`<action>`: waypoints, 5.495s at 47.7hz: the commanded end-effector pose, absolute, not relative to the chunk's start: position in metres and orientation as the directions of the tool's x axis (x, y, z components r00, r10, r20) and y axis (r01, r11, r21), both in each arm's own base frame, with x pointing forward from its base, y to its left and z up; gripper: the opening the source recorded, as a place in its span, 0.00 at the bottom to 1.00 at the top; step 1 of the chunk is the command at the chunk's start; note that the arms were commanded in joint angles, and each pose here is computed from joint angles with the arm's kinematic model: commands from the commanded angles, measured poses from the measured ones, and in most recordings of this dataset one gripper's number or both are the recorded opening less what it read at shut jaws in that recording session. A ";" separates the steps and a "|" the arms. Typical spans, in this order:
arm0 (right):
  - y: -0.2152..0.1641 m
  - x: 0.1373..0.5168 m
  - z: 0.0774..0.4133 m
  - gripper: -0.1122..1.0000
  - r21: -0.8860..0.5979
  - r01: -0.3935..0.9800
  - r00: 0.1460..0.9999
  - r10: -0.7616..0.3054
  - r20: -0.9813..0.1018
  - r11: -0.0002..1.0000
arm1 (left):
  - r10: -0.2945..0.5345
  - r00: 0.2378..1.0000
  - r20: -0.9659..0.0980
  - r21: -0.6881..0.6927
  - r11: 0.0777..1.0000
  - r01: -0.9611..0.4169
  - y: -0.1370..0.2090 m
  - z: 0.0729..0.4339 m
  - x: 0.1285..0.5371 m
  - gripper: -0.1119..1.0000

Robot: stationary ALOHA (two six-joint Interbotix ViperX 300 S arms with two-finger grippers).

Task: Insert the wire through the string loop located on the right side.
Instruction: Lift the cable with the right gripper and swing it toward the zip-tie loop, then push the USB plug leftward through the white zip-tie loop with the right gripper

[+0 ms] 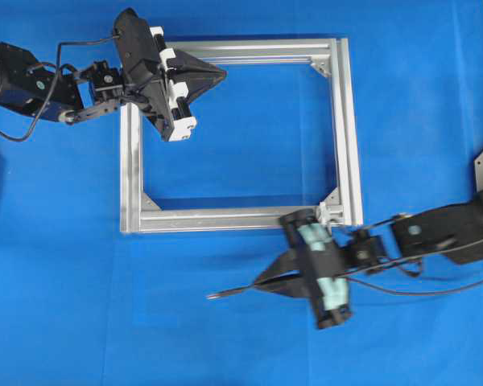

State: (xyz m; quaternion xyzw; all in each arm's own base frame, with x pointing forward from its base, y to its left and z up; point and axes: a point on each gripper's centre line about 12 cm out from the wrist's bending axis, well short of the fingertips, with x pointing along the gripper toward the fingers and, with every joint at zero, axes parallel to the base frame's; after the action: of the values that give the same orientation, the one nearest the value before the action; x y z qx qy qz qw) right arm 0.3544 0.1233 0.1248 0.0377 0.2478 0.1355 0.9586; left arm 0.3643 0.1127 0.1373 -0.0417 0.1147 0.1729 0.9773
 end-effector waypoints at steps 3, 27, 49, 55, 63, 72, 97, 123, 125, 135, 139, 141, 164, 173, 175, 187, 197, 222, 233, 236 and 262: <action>0.127 0.321 0.141 0.06 0.147 -0.280 0.839 0.316 -0.443 0.949 | 0.332 0.923 -0.195 -0.043 0.937 -0.347 0.114 0.152 0.366 0.10; 0.084 0.211 0.128 0.06 0.186 -0.233 0.814 0.296 -0.500 0.955 | 0.333 0.924 -0.191 -0.045 0.937 -0.347 0.114 0.154 0.366 0.10; 0.072 0.185 0.124 0.06 0.181 -0.233 0.821 0.293 -0.491 0.956 | 0.333 0.924 -0.189 -0.045 0.937 -0.347 0.115 0.154 0.367 0.10; 0.069 0.187 0.123 0.06 0.177 -0.219 0.825 0.279 -0.492 0.960 | 0.333 0.924 -0.188 -0.046 0.937 -0.347 0.115 0.155 0.368 0.10; 0.056 0.190 0.123 0.06 0.174 -0.155 0.842 0.222 -0.492 0.972 | 0.334 0.924 -0.188 -0.046 0.936 -0.348 0.115 0.155 0.367 0.10; 0.039 0.193 0.123 0.06 0.167 -0.078 0.858 0.152 -0.491 0.983 | 0.330 0.925 -0.188 -0.048 0.938 -0.344 0.113 0.155 0.367 0.10; 0.033 0.195 0.124 0.06 0.158 -0.053 0.868 0.124 -0.481 0.986 | 0.330 0.925 -0.188 -0.048 0.938 -0.344 0.114 0.155 0.368 0.10; 0.033 0.196 0.125 0.06 0.158 -0.053 0.869 0.124 -0.478 0.986 | 0.330 0.925 -0.188 -0.046 0.938 -0.344 0.114 0.155 0.368 0.10; 0.033 0.196 0.125 0.06 0.158 -0.053 0.869 0.124 -0.478 0.986 | 0.329 0.926 -0.186 -0.046 0.938 -0.343 0.113 0.155 0.368 0.10; 0.033 0.196 0.125 0.06 0.158 -0.055 0.870 0.125 -0.477 0.986 | 0.331 0.925 -0.188 -0.046 0.937 -0.345 0.114 0.155 0.368 0.10; 0.033 0.196 0.125 0.06 0.158 -0.053 0.870 0.124 -0.477 0.986 | 0.330 0.925 -0.186 -0.047 0.938 -0.344 0.114 0.155 0.368 0.10; 0.033 0.196 0.125 0.06 0.158 -0.053 0.870 0.124 -0.477 0.986 | 0.330 0.925 -0.188 -0.046 0.938 -0.344 0.114 0.155 0.368 0.10; 0.033 0.196 0.125 0.06 0.158 -0.055 0.870 0.125 -0.477 0.986 | 0.330 0.925 -0.186 -0.047 0.938 -0.344 0.114 0.155 0.368 0.10; 0.033 0.196 0.125 0.06 0.158 -0.055 0.870 0.125 -0.477 0.986 | 0.330 0.925 -0.188 -0.046 0.938 -0.344 0.114 0.155 0.368 0.10; 0.033 0.196 0.125 0.06 0.158 -0.053 0.870 0.124 -0.477 0.986 | 0.330 0.925 -0.188 -0.046 0.938 -0.344 0.114 0.155 0.368 0.10; 0.033 0.196 0.125 0.06 0.158 -0.053 0.870 0.124 -0.477 0.986 | 0.330 0.925 -0.188 -0.046 0.938 -0.344 0.114 0.155 0.368 0.10; 0.033 0.196 0.125 0.06 0.159 -0.054 0.869 0.125 -0.478 0.986 | 0.330 0.925 -0.186 -0.047 0.938 -0.344 0.114 0.155 0.368 0.10; 0.038 0.232 0.125 0.06 0.158 -0.048 0.894 0.113 -0.433 0.986 | 0.329 0.926 -0.188 -0.046 0.938 -0.343 0.113 0.155 0.368 0.10; 0.040 0.250 0.123 0.06 0.157 -0.043 0.897 0.107 -0.428 0.987 | 0.328 0.926 -0.186 -0.046 0.939 -0.341 0.113 0.155 0.368 0.10; 0.040 0.254 0.122 0.06 0.157 -0.039 0.896 0.104 -0.431 0.987 | 0.328 0.926 -0.188 -0.044 0.939 -0.341 0.113 0.155 0.368 0.10; 0.042 0.259 0.121 0.06 0.156 -0.040 0.894 0.105 -0.436 0.987 | 0.301 0.933 -0.197 -0.062 0.946 -0.318 0.102 0.153 0.370 0.10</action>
State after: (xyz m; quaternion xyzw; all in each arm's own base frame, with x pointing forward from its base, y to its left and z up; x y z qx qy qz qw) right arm 0.2540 0.0414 0.1141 0.0698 0.2431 0.0371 0.9668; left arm 0.3652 0.1098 0.1371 -0.0491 0.1142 0.1696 0.9776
